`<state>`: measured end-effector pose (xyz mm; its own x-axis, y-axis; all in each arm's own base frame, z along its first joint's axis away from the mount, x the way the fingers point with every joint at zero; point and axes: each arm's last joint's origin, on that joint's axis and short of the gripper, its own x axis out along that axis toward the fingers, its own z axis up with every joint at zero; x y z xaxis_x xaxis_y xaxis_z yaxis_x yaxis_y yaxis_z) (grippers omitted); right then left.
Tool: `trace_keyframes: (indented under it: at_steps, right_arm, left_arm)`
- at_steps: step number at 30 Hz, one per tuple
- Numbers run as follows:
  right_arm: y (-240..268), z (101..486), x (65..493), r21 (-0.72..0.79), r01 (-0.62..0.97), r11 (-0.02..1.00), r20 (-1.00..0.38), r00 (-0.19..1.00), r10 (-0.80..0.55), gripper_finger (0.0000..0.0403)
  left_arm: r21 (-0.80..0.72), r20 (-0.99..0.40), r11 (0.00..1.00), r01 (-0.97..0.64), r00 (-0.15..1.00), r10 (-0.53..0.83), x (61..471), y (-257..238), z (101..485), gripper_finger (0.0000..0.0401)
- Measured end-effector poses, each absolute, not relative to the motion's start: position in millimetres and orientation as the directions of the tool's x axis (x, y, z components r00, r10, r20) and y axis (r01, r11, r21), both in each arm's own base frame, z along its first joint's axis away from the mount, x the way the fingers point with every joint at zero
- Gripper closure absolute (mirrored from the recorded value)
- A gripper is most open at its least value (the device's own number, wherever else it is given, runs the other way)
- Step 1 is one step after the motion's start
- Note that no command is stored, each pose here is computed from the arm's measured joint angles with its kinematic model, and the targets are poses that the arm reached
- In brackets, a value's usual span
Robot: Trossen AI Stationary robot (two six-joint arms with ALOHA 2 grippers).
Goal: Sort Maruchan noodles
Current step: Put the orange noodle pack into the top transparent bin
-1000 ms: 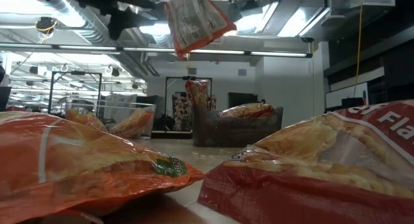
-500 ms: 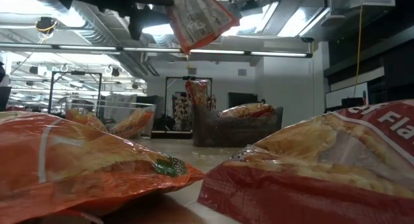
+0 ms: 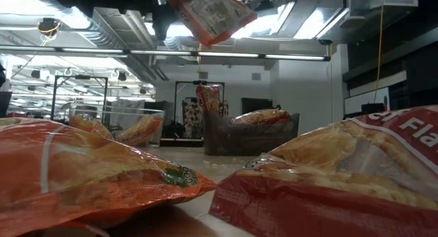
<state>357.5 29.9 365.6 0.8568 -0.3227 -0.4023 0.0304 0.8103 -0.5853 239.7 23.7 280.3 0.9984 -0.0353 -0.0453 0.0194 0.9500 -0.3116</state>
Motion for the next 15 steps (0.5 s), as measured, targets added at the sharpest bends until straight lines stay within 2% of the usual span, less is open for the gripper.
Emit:
trace_keyframes:
  at_steps: [7, 15]
  right_arm:
    - [30.0, 367.1, 358.5, -0.590, 0.037, 0.806, -0.385, 0.865, -0.322, 0.0403]
    - [30.2, 365.9, 358.5, -0.591, 0.025, 0.806, -0.394, 0.863, -0.316, 0.0395]
  left_arm:
    - [-0.313, -0.048, 0.950, 0.007, 0.999, -0.023, 248.5, 25.0, 273.6, 0.0219]
    - [-0.313, -0.065, 0.949, -0.045, 0.998, 0.025, 251.3, 26.7, 269.8, 0.0278]
